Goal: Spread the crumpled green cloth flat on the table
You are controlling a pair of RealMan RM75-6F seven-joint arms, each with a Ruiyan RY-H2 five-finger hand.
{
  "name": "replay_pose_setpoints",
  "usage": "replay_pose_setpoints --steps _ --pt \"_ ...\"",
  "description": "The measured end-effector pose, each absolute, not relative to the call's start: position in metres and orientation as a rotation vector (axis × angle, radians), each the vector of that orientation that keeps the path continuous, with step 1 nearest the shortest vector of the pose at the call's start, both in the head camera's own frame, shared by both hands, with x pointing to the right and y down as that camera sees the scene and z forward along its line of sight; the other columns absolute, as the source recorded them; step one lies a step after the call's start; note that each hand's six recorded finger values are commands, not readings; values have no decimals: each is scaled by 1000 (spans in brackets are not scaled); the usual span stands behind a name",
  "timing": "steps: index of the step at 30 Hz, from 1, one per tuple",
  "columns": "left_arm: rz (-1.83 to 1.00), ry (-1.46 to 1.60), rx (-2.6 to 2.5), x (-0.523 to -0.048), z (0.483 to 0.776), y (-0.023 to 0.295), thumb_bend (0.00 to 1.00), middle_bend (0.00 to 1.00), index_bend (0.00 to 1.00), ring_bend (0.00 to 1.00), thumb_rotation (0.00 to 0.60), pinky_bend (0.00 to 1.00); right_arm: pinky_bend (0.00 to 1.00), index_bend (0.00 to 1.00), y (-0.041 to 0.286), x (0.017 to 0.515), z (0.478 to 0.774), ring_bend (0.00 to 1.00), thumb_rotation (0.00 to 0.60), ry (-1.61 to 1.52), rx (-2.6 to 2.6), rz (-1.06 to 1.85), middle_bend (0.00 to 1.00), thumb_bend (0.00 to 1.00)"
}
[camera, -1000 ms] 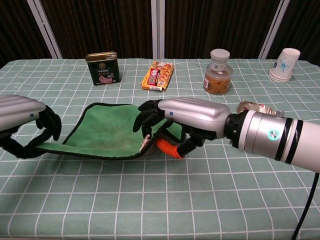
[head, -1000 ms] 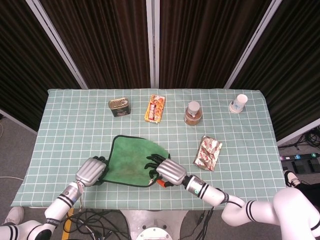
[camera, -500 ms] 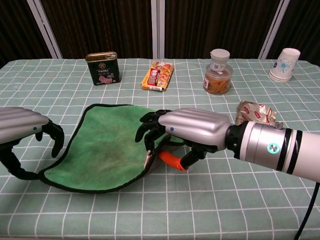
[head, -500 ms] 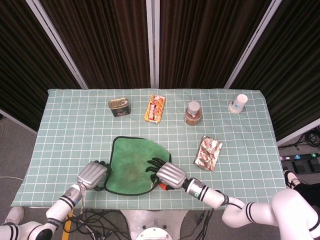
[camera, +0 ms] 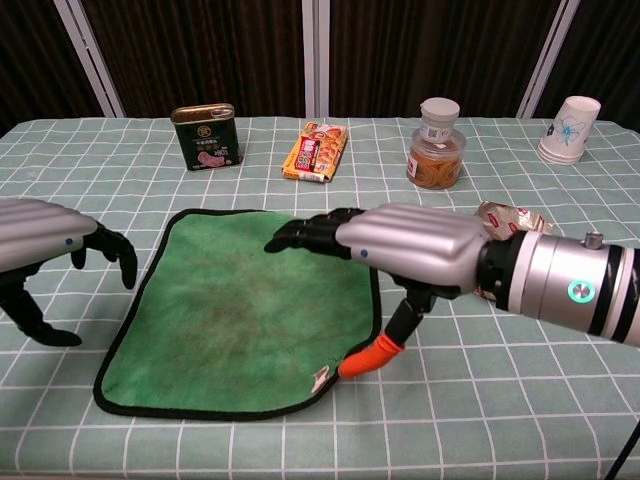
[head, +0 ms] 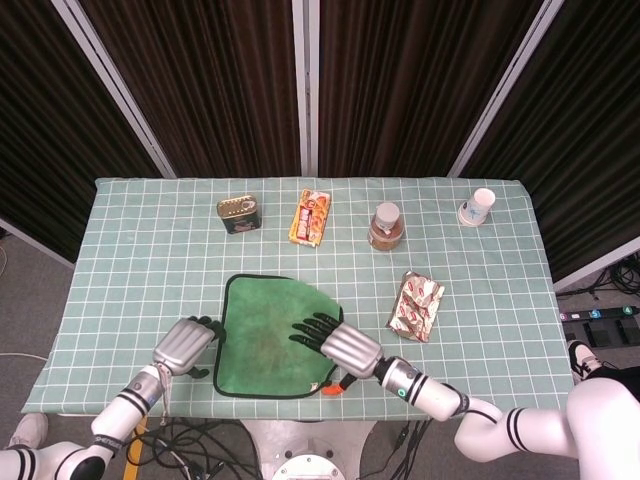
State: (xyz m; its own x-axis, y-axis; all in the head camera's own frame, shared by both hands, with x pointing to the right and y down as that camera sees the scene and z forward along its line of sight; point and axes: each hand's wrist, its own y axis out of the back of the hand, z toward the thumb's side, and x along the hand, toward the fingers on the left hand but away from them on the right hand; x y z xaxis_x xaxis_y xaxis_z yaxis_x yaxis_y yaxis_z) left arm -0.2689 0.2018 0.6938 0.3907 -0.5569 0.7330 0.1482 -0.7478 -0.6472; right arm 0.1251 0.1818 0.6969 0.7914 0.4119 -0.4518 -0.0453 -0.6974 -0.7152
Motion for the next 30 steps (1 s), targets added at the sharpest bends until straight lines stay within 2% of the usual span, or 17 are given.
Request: replay_pose_setpoints --steps 4,13,16,23,30 --pt "-1406 430 -1989 -274 688 188 32 315 352 244 600 344 0 42 150 134 691 0 508 -393 -2186 822 0 0" --pt "-1399 629 -1948 -286 671 157 32 316 352 244 600 344 0 42 89 160 696 0 521 -595 -2169 982 0 0" --pt "-1399 643 -1946 -287 672 156 32 315 352 245 600 344 0 42 82 167 704 0 541 -600 -2134 1026 0 0" --pt "-1419 645 -1964 -290 676 161 32 315 352 244 600 344 0 42 77 186 746 0 588 -560 -2024 1208 0 0" --pt "-1421 671 -1960 -292 676 161 32 316 352 244 600 344 0 45 82 174 777 0 599 -535 -2015 1283 0 0"
